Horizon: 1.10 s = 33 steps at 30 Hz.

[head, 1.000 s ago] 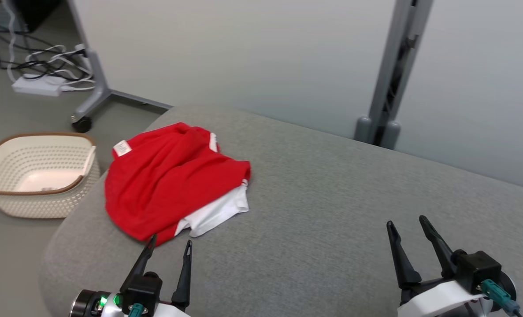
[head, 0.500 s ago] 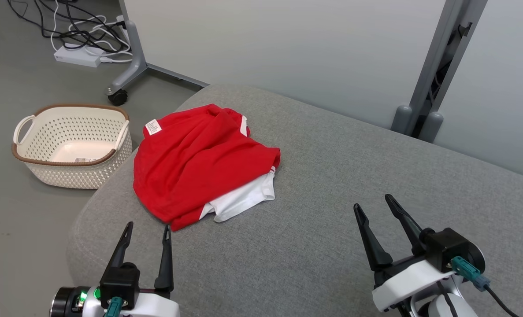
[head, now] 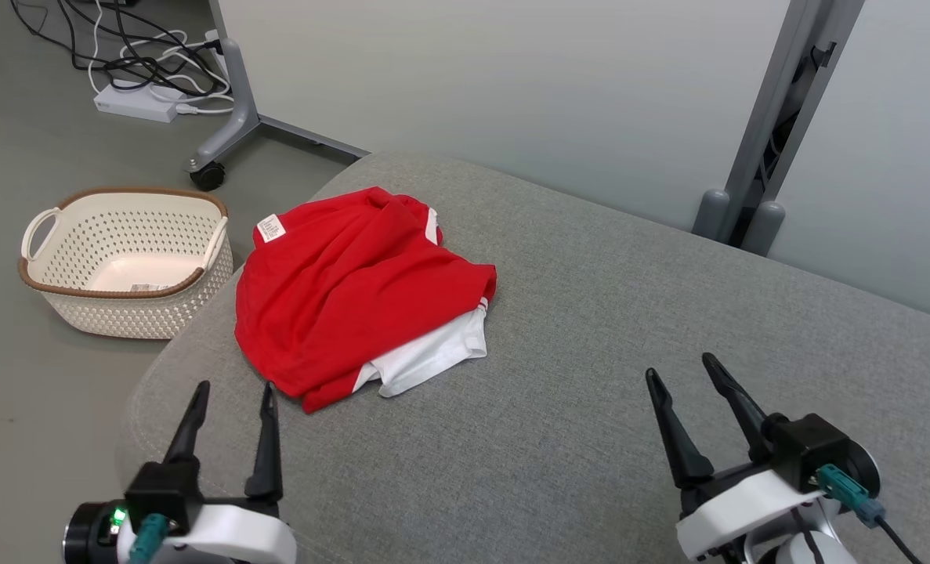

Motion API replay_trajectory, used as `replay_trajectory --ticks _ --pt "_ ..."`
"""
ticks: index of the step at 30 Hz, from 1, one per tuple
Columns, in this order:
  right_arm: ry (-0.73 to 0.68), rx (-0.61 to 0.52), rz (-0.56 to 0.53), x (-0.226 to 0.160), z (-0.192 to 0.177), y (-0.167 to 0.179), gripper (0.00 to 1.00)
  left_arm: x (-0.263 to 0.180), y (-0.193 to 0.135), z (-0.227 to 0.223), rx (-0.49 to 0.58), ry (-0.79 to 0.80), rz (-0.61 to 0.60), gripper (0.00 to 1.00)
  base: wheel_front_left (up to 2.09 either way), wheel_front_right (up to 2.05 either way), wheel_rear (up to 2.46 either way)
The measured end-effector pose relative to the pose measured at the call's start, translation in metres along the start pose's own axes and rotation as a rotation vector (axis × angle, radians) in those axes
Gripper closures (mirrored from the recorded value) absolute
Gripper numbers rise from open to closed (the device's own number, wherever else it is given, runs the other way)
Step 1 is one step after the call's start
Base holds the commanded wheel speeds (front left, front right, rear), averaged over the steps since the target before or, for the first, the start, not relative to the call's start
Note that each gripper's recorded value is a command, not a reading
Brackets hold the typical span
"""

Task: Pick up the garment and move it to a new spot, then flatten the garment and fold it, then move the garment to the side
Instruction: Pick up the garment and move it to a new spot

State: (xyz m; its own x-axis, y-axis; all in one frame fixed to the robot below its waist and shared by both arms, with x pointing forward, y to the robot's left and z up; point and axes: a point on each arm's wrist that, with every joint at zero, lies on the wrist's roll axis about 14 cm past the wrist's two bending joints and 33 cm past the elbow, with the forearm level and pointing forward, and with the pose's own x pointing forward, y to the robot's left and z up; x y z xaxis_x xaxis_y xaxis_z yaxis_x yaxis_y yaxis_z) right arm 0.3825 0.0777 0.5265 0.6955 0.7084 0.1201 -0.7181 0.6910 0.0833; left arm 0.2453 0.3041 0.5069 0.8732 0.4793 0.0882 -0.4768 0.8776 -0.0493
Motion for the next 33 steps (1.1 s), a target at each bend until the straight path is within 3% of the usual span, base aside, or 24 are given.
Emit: replay_trajectory --ticks 8,15,20,23,25,33 --pt "0.006 -0.031 -0.041 -0.014 -0.003 -0.012 0.0 0.031 0.02 0.023 -0.02 -0.059 -0.043 0.0 0.0 0.0 0.0" --pt "-0.01 -0.063 -0.063 -0.004 -0.004 -0.031 0.0 0.099 0.024 0.046 -0.014 -0.077 -0.083 0.0 0.0 0.0 0.0" --pt "-0.008 -0.068 -0.088 0.0 -0.011 -0.048 0.0 0.146 -0.009 0.031 0.084 0.061 -0.214 0.0 0.0 0.0 0.0" --pt "-0.003 -0.071 -0.109 0.0 -0.015 -0.06 0.0 0.165 -0.032 0.013 0.051 0.164 -0.272 0.0 0.0 0.0 0.0" --pt "0.002 -0.073 -0.121 0.0 -0.018 -0.066 0.0 0.172 -0.044 -0.001 0.134 0.234 -0.337 0.0 0.0 0.0 0.0" --pt "0.034 -0.068 -0.179 -0.006 -0.035 -0.092 0.0 0.186 -0.07 -0.057 0.2 0.503 -0.434 0.0 0.0 0.0 0.0"
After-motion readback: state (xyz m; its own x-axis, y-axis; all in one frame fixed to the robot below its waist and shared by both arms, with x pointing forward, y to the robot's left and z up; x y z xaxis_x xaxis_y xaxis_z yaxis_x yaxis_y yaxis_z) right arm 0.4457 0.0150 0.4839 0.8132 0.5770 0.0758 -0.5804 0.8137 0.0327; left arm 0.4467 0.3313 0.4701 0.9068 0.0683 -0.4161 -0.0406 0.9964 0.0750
